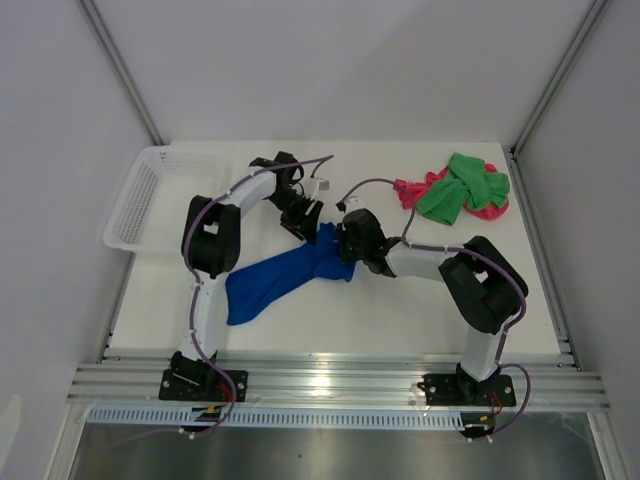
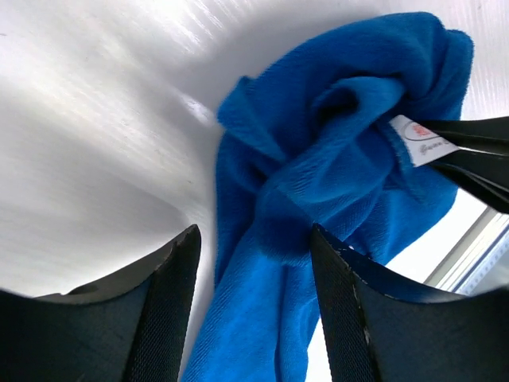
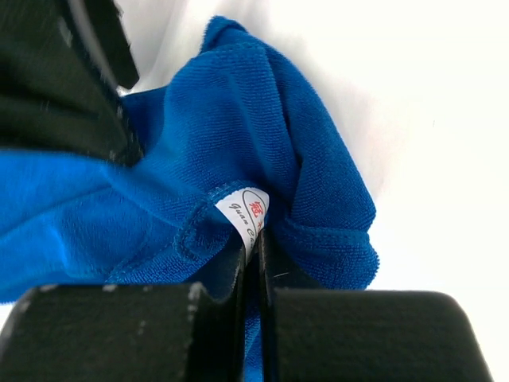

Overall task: Roll the towels
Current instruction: Flatten the towel

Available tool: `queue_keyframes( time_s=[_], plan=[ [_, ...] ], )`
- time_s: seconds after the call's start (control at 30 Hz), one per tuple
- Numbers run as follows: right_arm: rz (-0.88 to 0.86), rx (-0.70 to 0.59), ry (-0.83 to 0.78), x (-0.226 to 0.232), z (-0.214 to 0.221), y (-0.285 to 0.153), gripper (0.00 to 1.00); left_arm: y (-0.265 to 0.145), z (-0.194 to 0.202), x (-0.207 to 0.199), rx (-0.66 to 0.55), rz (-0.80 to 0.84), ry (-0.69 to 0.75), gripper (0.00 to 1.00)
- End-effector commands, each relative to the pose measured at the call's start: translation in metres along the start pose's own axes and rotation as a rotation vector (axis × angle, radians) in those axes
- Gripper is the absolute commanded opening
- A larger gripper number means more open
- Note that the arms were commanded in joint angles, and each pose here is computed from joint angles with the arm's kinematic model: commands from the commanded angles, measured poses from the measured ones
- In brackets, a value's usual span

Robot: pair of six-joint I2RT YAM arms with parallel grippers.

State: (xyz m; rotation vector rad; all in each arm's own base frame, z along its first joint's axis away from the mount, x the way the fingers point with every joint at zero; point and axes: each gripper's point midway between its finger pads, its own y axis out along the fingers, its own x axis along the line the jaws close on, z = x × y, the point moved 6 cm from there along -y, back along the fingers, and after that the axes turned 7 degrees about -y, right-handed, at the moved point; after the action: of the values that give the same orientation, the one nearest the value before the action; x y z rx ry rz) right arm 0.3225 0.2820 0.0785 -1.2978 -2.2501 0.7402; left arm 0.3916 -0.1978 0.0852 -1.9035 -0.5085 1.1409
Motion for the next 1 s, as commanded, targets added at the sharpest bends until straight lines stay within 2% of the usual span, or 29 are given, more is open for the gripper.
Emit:
queue_keyframes(
  time_s=[0.0,0.27,0.47,0.57,0.6,0.67,0.7,0.77,0.8,0.83,0.87,0.93,0.97],
  plan=[
    [-0.063,-0.06,-0.057,0.004,-0.002,-0.015,0.0,-0.024,-0.014,-0.023,-0.098,0.042,0.044,0.61],
    [-0.128,-0.121,-0.078,0.01,-0.002,-0.023,0.0,-0.013,-0.003,-0.023,-0.032,0.09,-0.007,0.58],
    [-0.123,-0.172,-0.075,0.01,-0.007,-0.03,0.0,-0.015,0.003,-0.034,-0.02,0.138,0.006,0.56],
    [-0.12,-0.172,-0.075,0.01,-0.008,-0.031,0.0,-0.017,0.005,-0.036,-0.023,0.15,0.008,0.44],
    [-0.118,-0.173,-0.076,0.009,-0.008,-0.031,0.0,-0.017,0.005,-0.037,-0.021,0.151,0.007,0.36],
    [-0.12,-0.172,-0.077,0.009,-0.007,-0.032,0.0,-0.016,0.007,-0.039,-0.015,0.175,0.002,0.27],
    [-0.12,-0.172,-0.078,0.009,-0.007,-0.032,0.0,-0.016,0.008,-0.04,-0.01,0.18,-0.001,0.16],
    [-0.122,-0.17,-0.078,0.009,-0.006,-0.032,0.0,-0.017,0.009,-0.04,-0.007,0.182,0.005,0.01],
    [-0.121,-0.172,-0.078,0.009,-0.007,-0.033,0.02,-0.019,0.01,-0.041,-0.012,0.18,0.012,0.01],
    [-0.116,-0.175,-0.074,0.009,-0.008,-0.034,0.09,-0.02,0.01,-0.042,-0.021,0.18,0.02,0.01],
    [-0.104,-0.167,-0.07,0.007,-0.007,-0.035,0.33,-0.022,0.01,-0.042,-0.031,0.166,0.033,0.01],
    [-0.057,-0.185,-0.056,0.002,-0.013,-0.042,0.62,-0.027,0.01,-0.043,-0.074,0.136,0.071,0.01],
    [-0.031,-0.178,-0.048,-0.001,-0.012,-0.045,0.67,-0.028,0.01,-0.043,-0.09,0.118,0.09,0.01]
  ],
)
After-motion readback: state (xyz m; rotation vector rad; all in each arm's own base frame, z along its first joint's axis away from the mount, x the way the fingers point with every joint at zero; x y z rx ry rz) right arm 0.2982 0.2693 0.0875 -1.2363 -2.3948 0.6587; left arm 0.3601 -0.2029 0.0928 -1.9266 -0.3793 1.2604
